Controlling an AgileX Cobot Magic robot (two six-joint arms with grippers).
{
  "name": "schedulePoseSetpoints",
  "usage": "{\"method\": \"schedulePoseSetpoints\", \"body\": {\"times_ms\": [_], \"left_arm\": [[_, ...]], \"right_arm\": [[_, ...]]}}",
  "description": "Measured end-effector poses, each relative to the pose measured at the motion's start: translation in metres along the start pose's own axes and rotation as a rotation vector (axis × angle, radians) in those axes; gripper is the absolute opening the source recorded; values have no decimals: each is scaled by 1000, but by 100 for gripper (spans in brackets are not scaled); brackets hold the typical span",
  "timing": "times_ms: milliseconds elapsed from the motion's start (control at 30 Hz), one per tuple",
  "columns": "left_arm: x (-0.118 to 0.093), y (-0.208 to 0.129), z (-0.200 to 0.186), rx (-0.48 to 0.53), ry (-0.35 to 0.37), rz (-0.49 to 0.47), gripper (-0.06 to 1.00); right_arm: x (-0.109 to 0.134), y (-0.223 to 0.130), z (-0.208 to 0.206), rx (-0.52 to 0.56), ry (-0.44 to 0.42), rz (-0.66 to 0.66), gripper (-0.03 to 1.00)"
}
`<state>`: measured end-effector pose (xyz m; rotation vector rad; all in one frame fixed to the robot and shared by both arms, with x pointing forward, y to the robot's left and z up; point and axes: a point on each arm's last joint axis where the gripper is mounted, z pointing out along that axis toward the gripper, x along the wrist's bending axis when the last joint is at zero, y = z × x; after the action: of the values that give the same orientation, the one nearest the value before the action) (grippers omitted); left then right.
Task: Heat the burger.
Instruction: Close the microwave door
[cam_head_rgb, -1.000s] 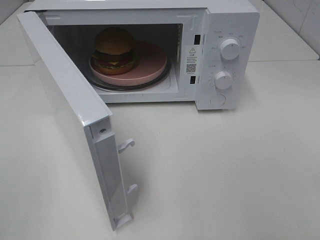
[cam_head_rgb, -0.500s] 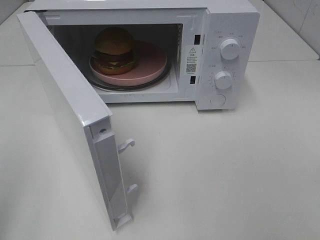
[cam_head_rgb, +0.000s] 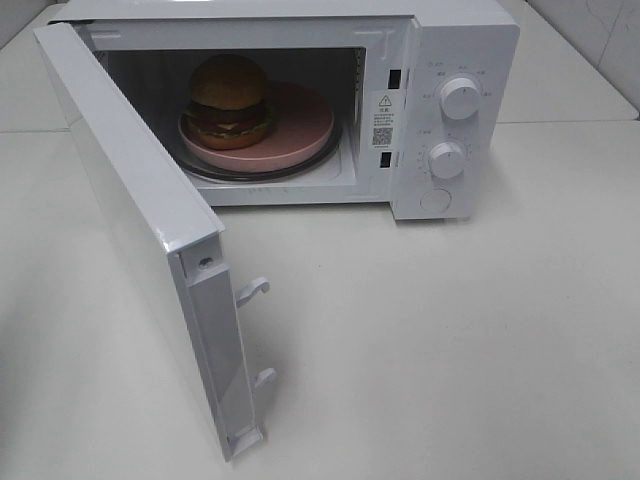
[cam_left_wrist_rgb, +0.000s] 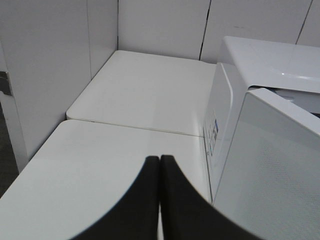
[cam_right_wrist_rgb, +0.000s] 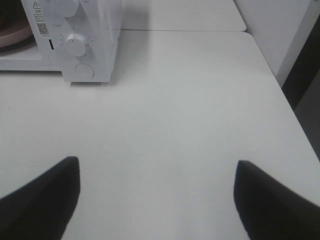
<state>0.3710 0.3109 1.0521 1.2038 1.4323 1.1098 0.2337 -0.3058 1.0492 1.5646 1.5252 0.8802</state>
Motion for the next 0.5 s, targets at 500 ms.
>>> {"method": "schedulePoseSetpoints", "body": {"times_ms": [500], "left_arm": [[0,-28,56,-53,-33,58,0]], "right_arm": [[0,0,0,0,0,0,76]]}}
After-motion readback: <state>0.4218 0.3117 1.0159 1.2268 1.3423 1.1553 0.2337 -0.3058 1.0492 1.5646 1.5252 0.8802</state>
